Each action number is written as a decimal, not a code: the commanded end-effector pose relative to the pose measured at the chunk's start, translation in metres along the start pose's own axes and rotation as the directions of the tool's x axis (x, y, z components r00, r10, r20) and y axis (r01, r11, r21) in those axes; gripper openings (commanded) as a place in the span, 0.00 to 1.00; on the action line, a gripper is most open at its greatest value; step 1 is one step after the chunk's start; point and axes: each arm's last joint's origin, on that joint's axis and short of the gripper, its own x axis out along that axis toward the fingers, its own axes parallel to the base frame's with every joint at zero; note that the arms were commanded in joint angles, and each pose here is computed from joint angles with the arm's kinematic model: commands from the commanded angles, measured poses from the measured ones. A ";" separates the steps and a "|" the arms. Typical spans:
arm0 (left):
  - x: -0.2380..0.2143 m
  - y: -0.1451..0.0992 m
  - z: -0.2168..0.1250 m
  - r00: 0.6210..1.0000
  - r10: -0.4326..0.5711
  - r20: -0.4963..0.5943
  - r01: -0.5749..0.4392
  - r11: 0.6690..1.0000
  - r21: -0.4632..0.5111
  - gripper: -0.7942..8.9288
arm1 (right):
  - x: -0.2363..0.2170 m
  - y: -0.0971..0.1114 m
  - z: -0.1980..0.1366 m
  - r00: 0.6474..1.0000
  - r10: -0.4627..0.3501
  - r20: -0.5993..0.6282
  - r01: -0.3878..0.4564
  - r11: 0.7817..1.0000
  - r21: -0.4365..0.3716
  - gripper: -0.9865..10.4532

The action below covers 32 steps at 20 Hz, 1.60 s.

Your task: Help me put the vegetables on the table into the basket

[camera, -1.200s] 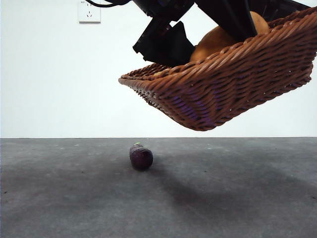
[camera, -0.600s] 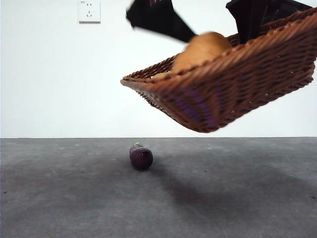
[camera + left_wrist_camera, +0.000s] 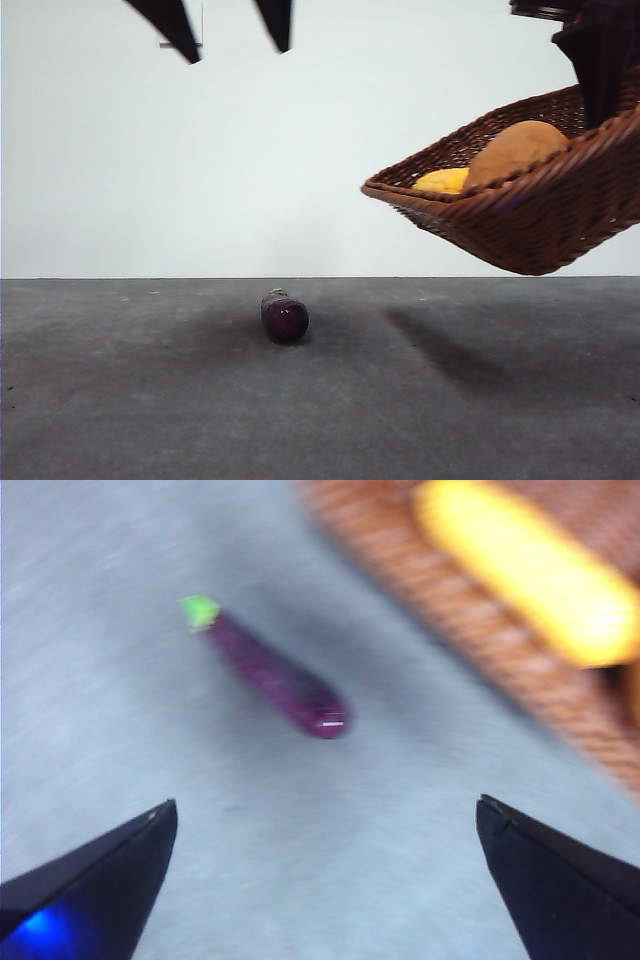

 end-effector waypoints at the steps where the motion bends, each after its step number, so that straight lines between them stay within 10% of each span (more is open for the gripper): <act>1: 0.011 0.018 0.004 0.999 0.033 0.001 -0.033 0.998 -0.050 0.60 | 0.001 -0.009 -0.002 1.000 -0.001 -0.024 0.001 1.000 0.001 0.08; 20: 0.199 0.071 -0.001 0.941 -0.273 -0.199 0.166 0.887 -0.432 0.60 | 0.000 -0.021 -0.001 1.000 -0.006 -0.021 0.006 1.000 0.009 0.08; 32: 0.240 0.060 0.024 0.916 -0.216 -0.339 0.076 0.922 -0.380 0.60 | 0.000 -0.021 -0.001 1.000 -0.006 -0.022 0.006 1.000 -0.013 0.08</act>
